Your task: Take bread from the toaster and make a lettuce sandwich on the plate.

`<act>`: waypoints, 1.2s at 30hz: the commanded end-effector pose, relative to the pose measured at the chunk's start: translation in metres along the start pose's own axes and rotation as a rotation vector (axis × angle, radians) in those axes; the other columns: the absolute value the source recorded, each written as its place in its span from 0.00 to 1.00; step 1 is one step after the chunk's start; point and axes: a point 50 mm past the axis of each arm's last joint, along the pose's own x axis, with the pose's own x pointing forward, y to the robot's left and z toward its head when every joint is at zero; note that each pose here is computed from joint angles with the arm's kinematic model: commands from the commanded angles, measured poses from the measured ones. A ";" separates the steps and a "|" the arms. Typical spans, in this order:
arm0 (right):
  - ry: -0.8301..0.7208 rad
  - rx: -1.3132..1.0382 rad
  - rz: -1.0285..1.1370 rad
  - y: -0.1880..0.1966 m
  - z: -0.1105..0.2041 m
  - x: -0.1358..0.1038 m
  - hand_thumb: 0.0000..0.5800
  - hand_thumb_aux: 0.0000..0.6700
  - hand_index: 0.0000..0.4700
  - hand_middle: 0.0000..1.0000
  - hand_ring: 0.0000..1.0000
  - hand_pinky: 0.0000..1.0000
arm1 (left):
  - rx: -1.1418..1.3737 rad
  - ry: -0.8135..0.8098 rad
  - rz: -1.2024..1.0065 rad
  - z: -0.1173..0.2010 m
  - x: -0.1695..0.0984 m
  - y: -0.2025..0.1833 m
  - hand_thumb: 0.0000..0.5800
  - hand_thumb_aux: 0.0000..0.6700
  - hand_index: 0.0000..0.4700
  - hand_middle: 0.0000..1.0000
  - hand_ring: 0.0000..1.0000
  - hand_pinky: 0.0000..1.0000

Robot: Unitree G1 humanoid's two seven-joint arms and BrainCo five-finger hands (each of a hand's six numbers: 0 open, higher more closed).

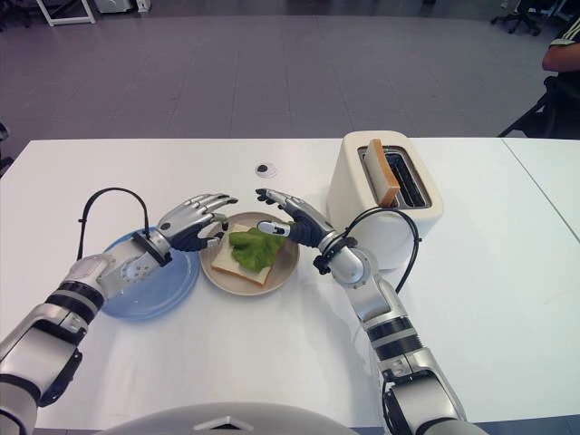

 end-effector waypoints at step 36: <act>0.562 -0.553 -0.144 -0.098 -0.061 -0.090 0.00 0.00 0.00 0.00 0.00 0.00 | -0.163 -0.107 0.207 0.010 -0.006 0.032 0.00 0.00 0.00 0.00 0.00 0.00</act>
